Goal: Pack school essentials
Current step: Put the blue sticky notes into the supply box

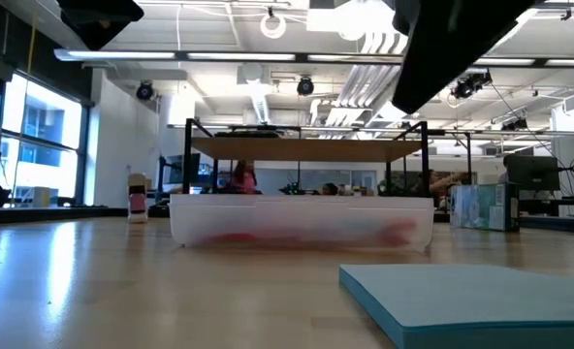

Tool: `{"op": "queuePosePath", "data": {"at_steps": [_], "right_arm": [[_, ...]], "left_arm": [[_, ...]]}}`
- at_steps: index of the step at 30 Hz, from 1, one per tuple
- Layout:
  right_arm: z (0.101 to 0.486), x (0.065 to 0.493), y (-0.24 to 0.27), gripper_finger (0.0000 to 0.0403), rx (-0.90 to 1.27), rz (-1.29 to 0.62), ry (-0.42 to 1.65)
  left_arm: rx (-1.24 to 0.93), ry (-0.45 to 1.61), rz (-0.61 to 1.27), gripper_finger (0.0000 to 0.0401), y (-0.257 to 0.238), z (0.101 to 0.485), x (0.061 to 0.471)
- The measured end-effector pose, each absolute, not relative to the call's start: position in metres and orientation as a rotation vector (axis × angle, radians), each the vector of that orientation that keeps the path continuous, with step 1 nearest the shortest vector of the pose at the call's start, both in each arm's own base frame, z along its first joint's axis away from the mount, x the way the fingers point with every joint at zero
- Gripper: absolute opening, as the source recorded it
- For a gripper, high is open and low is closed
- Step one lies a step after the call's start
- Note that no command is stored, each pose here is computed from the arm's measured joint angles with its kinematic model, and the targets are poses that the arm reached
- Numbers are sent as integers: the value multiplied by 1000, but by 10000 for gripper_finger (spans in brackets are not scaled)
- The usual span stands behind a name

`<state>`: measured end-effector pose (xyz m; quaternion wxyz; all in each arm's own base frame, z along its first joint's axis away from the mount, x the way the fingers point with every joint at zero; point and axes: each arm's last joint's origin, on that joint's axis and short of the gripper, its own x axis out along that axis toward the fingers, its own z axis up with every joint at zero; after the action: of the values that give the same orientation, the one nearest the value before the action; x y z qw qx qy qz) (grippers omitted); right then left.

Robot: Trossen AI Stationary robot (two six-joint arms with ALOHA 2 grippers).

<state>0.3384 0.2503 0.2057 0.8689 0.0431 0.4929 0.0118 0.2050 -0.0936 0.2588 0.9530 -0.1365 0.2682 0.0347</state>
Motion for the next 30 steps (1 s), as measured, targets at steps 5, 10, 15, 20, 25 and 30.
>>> {"op": "queuePosePath", "data": {"at_steps": [5, 10, 15, 20, 25, 30], "right_arm": [[196, 338, 252, 261, 78, 17, 1072], [191, 339, 253, 261, 93, 44, 1097], [191, 340, 254, 261, 114, 48, 1096], [191, 341, 255, 261, 118, 60, 1082], [192, 342, 256, 261, 112, 84, 1080], [192, 342, 256, 261, 102, 91, 1084]], "left_arm": [[-277, 545, 71, 209, -94, 259, 205], [-277, 546, 71, 209, -94, 259, 205], [-277, 546, 71, 209, -94, 259, 205], [-277, 546, 71, 209, -94, 259, 205], [-277, 546, 71, 209, -94, 259, 205], [-277, 546, 71, 209, -94, 259, 205]]}}
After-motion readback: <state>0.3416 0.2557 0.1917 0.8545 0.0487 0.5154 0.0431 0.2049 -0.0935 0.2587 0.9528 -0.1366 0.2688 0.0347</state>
